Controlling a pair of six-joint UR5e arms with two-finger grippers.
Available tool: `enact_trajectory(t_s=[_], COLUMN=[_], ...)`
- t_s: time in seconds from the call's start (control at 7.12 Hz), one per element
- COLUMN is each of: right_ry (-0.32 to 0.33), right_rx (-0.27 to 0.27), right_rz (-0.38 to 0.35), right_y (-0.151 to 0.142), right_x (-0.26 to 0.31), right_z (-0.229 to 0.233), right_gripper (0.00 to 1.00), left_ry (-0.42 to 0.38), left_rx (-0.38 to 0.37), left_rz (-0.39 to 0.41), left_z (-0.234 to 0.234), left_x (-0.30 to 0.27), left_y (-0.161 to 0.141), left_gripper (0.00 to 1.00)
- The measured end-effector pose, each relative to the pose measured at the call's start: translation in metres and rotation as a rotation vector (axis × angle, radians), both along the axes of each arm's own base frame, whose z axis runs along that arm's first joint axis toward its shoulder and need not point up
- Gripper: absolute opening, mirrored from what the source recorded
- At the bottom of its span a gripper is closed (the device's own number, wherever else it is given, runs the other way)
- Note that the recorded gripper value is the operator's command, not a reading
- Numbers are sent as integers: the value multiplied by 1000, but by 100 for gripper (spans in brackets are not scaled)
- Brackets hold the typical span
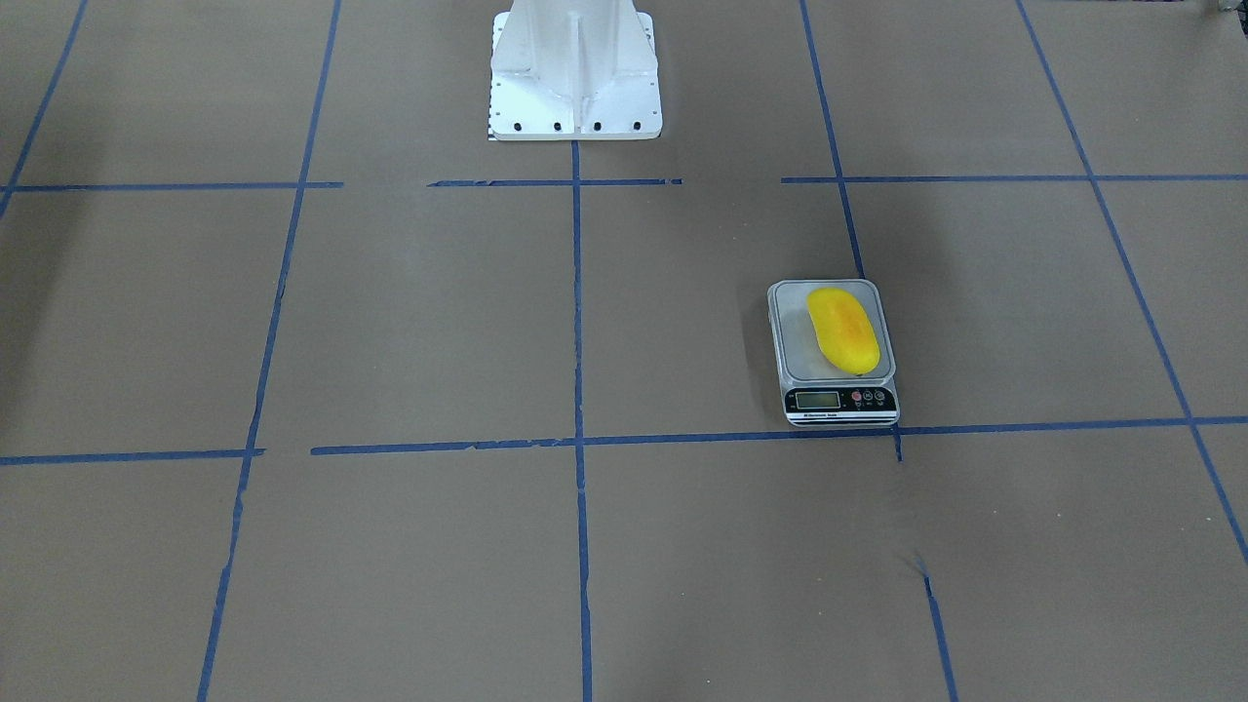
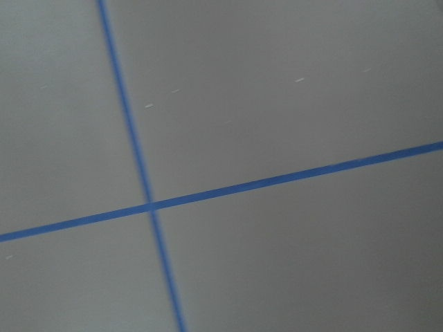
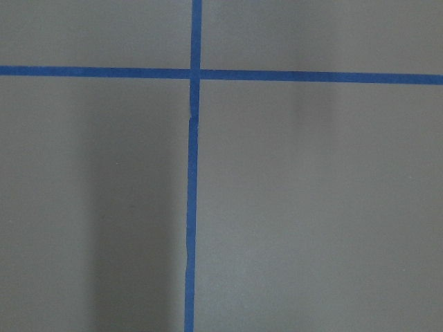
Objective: Weigh mango
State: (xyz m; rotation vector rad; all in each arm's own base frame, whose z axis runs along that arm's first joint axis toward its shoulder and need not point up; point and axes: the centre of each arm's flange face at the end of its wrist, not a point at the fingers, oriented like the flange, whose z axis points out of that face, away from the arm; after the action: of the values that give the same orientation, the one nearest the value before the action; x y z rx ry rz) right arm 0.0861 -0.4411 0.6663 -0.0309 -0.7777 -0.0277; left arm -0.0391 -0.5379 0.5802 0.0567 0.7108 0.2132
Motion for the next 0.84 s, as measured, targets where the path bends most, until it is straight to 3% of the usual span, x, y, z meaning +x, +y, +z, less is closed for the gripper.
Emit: enact_trajectory(t_s=[0.42,0.84], right_ry=[0,0], right_rx=[0,-1], right_rz=[0,0], right_y=[0,0], right_x=[0,0], right_z=[0,0], right_gripper=[100,100], left_ry=[56,80], left_rx=[-60,-65], left_rz=[9,-8], left_z=[66,85], left_x=[-12,-18], left_y=[41,62], left_gripper=[100,100])
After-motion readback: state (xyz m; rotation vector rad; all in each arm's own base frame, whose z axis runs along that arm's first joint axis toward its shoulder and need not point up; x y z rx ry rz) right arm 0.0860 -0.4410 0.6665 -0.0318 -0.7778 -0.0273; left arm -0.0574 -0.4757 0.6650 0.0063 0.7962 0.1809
